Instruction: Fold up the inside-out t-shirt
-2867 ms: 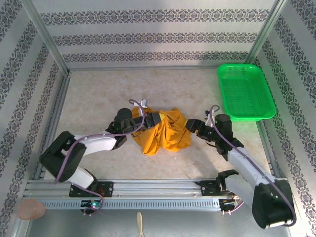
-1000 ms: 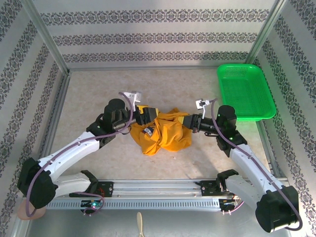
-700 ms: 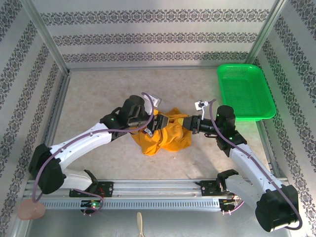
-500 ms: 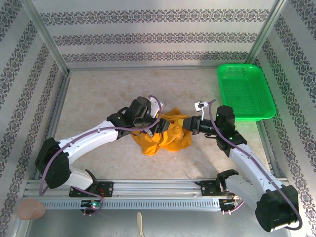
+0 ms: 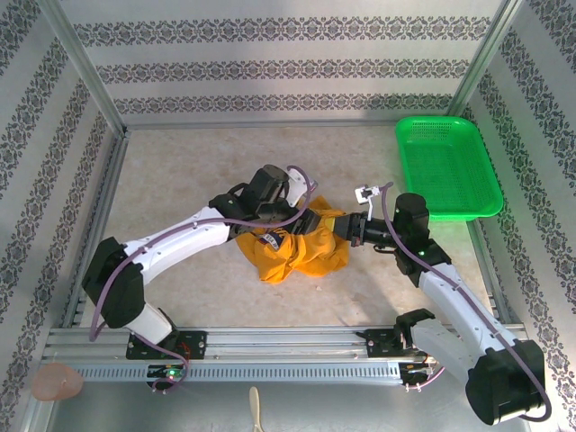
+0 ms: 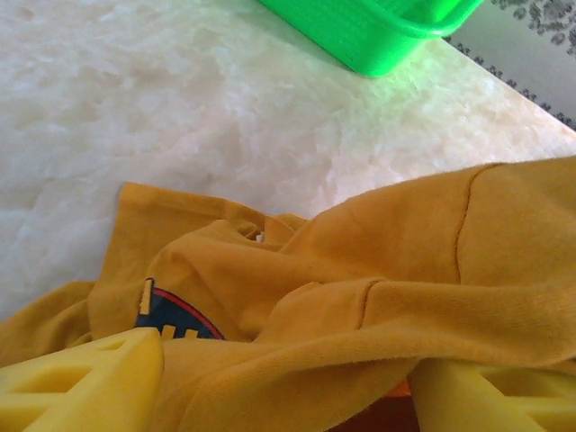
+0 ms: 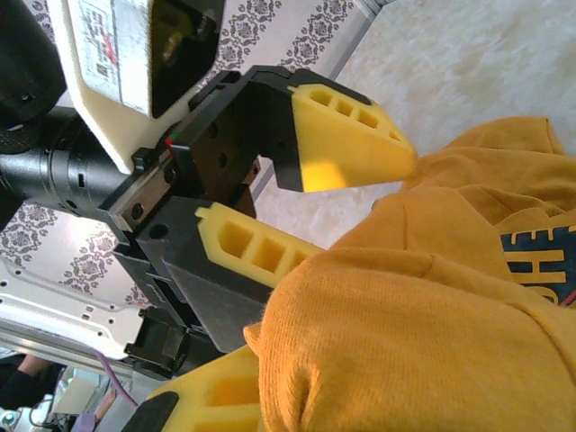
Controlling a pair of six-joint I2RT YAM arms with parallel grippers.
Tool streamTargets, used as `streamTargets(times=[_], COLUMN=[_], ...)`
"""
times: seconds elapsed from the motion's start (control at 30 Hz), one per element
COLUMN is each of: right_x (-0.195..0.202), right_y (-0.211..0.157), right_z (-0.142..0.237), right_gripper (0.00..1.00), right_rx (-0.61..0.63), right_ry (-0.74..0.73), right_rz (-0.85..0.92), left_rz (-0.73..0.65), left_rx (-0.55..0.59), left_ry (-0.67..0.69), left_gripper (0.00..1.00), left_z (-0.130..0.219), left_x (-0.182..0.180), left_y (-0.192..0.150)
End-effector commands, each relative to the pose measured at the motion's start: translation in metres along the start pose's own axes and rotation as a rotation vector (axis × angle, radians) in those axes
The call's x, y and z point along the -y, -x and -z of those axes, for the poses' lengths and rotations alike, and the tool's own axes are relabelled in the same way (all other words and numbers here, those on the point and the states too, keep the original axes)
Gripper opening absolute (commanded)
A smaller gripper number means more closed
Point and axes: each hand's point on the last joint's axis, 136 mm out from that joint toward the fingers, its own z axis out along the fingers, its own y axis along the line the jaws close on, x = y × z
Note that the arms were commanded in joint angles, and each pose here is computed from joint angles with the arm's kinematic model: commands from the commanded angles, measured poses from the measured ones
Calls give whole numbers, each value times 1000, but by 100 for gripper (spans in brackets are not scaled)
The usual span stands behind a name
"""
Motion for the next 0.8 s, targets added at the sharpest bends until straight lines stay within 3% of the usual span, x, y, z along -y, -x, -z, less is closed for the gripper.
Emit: streamTargets(times=[0.0,0.1,0.2,0.33,0.4,0.57,0.77], right_x=[-5,1,15,59,84,100,55], right_y=[2,1,-1,-8,-12,-17,-13], right_z=[4,9,13,11,11,15,45], right_gripper=[0,0,0,49,56,59,59], right_rx=[9,19,38,60,66,71,142], right_ry=[8,-7,-47,-199,-298,-382,-436], right_rz=[50,41,13,-88,-163,-224,-159], left_rz=[-40,-9,55,179,224,298,393], left_rx=[-52,-53,13,164,207,293,374], left_ry=[-127,-170,-207,-318,-386,-487,-523], left_gripper=[49,1,0,0,0,0,0], left_z=[-8,-11,4,43,60,88,94], left_x=[26,31,31,34,40,54,50], left_y=[-5,-3,9,34,38,42,40])
